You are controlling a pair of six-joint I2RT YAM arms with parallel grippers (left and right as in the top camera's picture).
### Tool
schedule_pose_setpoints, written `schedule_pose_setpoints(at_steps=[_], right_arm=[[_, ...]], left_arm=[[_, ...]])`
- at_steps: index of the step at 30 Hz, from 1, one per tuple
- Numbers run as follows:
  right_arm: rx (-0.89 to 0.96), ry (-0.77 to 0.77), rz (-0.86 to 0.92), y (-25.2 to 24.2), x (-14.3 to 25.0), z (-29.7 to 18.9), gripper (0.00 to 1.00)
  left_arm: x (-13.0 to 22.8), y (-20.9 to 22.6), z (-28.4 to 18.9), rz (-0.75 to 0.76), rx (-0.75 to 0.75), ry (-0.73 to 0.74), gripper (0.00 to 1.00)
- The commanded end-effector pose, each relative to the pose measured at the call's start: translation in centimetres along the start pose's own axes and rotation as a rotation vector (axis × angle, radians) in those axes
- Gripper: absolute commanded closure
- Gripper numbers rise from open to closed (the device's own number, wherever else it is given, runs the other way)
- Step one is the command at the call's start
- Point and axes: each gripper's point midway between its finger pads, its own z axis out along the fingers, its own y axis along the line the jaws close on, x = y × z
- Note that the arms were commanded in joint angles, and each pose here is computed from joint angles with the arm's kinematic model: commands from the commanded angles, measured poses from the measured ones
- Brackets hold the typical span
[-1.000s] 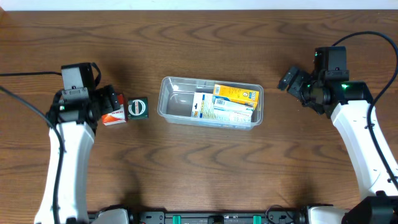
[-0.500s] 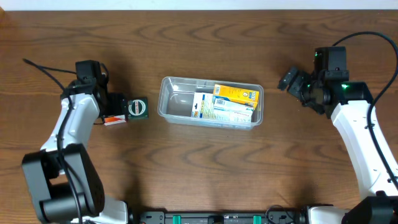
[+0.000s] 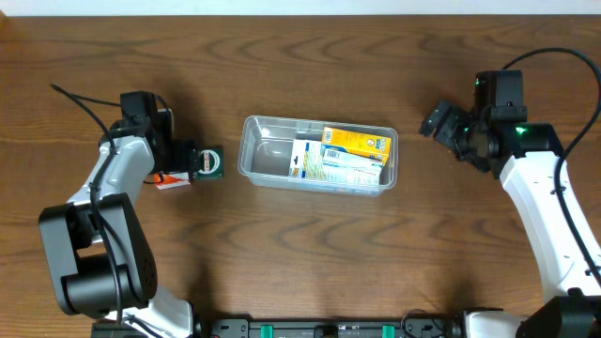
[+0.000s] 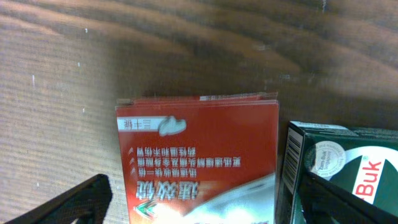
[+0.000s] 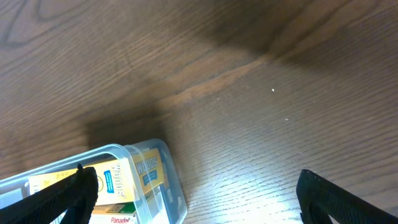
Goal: Pack container
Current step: 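Reach the left gripper to the red-and-white box and grasp it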
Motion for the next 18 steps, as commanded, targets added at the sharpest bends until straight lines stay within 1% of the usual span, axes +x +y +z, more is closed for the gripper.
schedule_pose_setpoints(at_steps=[1,3,6,12,14,18], right_arm=[[-0.012,-0.02,0.017,0.1,-0.5,-0.7,0.01],[-0.011,-0.02,0.017,0.1,-0.4,-0.7,0.01],[-0.011,-0.02,0.017,0.1,-0.4,-0.7,0.01],[-0.011,-0.02,0.017,0.1,-0.4,-0.7,0.01],[-0.011,-0.02,0.017,0.1,-0.4,-0.7,0.01],[-0.012,-0.02,0.017,0.1,-0.5,-0.7,0.01]], left_arm=[[0.1,0.2,1.2,0.02,-0.009,0.02,0.1],[0.0,0.2,1.2,0.02,-0.009,0.017,0.16],[0.0,0.2,1.2,0.02,-0.009,0.018,0.18],[-0.1,0.0,0.9,-0.007,0.006,0.013,0.16],[-0.3,-0.1,0.5,-0.008,0.009,0.0,0.09],[-1.1,0.6,-0.9,-0.012,-0.018,-0.041,0.06]])
